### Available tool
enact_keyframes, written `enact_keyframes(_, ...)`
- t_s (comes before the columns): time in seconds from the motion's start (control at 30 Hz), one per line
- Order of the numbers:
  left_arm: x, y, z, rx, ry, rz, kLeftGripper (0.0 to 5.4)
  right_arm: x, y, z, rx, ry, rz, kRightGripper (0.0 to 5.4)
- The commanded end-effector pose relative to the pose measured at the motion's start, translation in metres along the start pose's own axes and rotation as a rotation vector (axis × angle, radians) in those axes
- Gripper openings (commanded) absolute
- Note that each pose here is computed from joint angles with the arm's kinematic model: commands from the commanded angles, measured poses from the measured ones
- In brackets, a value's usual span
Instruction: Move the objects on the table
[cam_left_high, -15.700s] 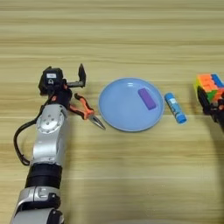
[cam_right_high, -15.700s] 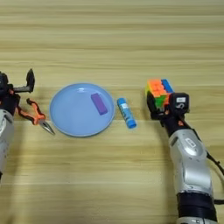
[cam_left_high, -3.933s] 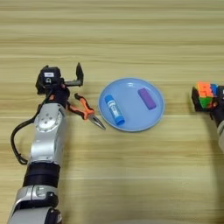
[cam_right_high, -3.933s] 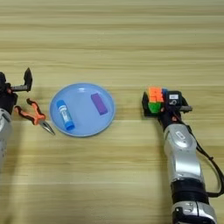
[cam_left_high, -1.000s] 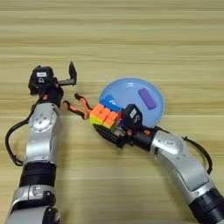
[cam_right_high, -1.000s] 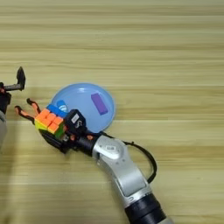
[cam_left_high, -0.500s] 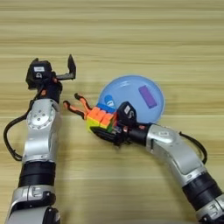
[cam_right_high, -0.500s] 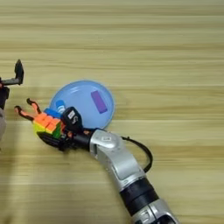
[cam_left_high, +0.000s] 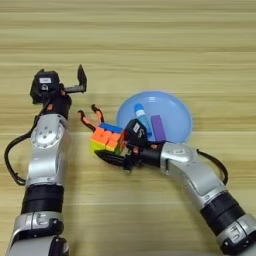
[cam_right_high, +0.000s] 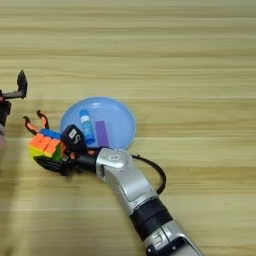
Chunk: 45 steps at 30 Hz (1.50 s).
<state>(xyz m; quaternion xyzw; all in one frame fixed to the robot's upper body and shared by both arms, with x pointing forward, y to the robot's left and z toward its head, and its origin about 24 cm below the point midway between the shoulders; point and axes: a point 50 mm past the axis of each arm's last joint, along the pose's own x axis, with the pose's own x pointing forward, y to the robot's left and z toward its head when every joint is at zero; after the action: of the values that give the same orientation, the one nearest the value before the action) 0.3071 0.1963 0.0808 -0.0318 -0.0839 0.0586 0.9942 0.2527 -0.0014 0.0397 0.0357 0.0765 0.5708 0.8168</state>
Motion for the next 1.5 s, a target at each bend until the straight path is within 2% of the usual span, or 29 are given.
enact_keyframes(0.03,0.003,0.001,0.0,0.001,0.003,-0.001,5.4,0.007,0.011,0.014,-0.054,-0.044,0.054,3.33)
enact_keyframes(0.23,0.003,0.001,-0.001,0.001,0.004,0.002,5.4,0.013,0.018,0.012,-0.075,-0.027,0.082,3.33)
enact_keyframes(0.37,0.003,0.0,-0.001,0.0,0.004,-0.001,5.4,0.02,0.021,0.006,-0.096,0.021,0.091,3.33)
enact_keyframes(0.57,0.002,0.0,0.0,-0.002,0.0,0.002,5.4,0.024,0.013,-0.004,-0.12,0.09,0.028,3.33)
enact_keyframes(0.7,0.002,0.0,0.0,-0.002,0.0,0.002,5.4,0.025,0.011,-0.011,-0.115,0.132,0.002,3.33)
enact_keyframes(1.03,0.002,-0.001,0.001,-0.002,-0.003,0.001,5.4,0.028,0.01,-0.014,-0.123,0.148,-0.001,3.33)
enact_keyframes(1.1,0.002,-0.001,0.001,-0.002,-0.002,0.0,5.4,0.028,0.011,-0.015,-0.122,0.149,0.0,3.71)
enact_keyframes(1.3,0.001,0.0,0.0,-0.002,-0.001,0.001,5.4,0.028,0.012,-0.015,-0.126,0.144,0.006,4.27)
enact_keyframes(1.5,0.001,0.0,0.0,-0.001,0.0,0.0,5.4,0.026,0.011,-0.006,-0.139,0.096,-0.012,5.0)
